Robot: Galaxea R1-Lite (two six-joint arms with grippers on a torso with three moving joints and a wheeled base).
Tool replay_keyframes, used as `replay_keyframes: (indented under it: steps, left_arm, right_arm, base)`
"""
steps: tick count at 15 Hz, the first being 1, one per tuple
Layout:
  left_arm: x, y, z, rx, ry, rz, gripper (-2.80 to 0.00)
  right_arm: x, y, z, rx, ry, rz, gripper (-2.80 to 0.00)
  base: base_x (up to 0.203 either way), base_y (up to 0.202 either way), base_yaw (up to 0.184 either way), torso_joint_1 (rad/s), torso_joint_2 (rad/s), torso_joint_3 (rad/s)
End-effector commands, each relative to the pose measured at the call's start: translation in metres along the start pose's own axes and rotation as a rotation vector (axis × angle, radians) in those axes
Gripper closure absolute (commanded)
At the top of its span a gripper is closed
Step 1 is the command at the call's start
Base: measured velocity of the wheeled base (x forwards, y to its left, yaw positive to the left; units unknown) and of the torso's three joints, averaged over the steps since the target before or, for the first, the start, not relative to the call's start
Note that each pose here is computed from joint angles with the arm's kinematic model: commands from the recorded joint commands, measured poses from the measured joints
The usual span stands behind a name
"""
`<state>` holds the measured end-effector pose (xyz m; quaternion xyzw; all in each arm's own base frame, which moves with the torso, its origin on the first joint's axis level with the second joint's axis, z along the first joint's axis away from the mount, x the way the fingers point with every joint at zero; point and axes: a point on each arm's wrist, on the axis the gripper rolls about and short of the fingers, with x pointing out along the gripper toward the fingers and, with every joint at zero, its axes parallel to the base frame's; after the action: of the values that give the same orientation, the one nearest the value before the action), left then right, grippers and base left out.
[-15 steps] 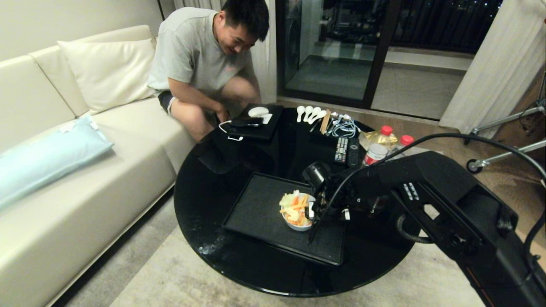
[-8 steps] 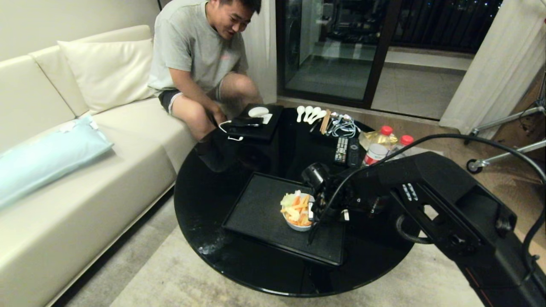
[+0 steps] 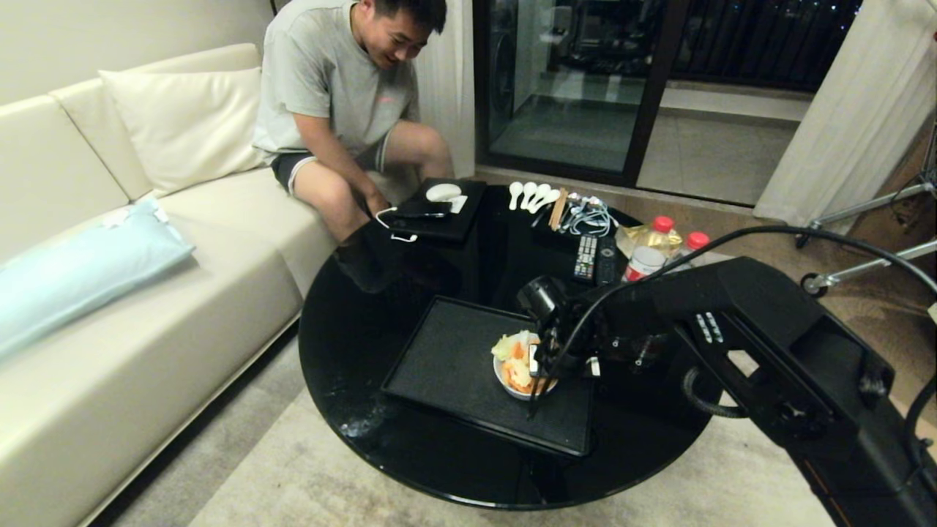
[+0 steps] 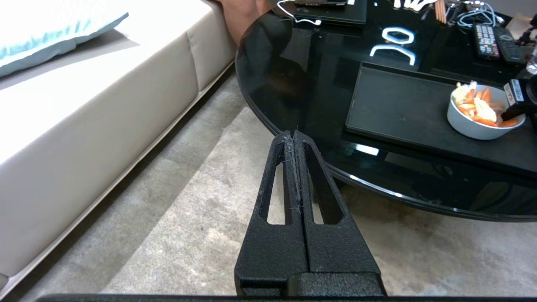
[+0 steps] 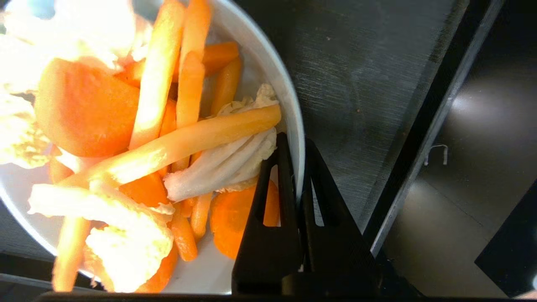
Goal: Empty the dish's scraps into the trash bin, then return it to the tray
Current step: Pick up the bowl with leftover food
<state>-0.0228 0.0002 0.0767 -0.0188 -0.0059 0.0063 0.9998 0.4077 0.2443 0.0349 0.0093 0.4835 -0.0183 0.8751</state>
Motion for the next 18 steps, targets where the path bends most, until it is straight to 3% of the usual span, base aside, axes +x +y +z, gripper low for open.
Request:
replay_keyframes:
  steps: [1,10,18]
  left_arm:
    - [0.0,0.0,0.0,-0.001,-0.001,0.001,0.0]
    - [0.0,0.0,0.0,-0.001,-0.001,0.0,0.0]
    - [0.0,0.0,0.0,-0.001,-0.001,-0.001,0.0]
  right_arm:
    - [-0.0012,-0.0005,0.0001,0.003,0.001,-0.002,0.0]
    - [-0.0097,-0.0017,0.0033,0.019,-0.006,0.007,0.0]
    - [-0.0106,0.002,0.0,0.15,0.0,0.014,0.0]
  base:
    - [0.0,0.0,0.0,0.0,0.0,0.0]
    - [0.0,0.0,0.0,0.0,0.0,0.0]
    - [0.0,0.0,0.0,0.0,0.0,0.0]
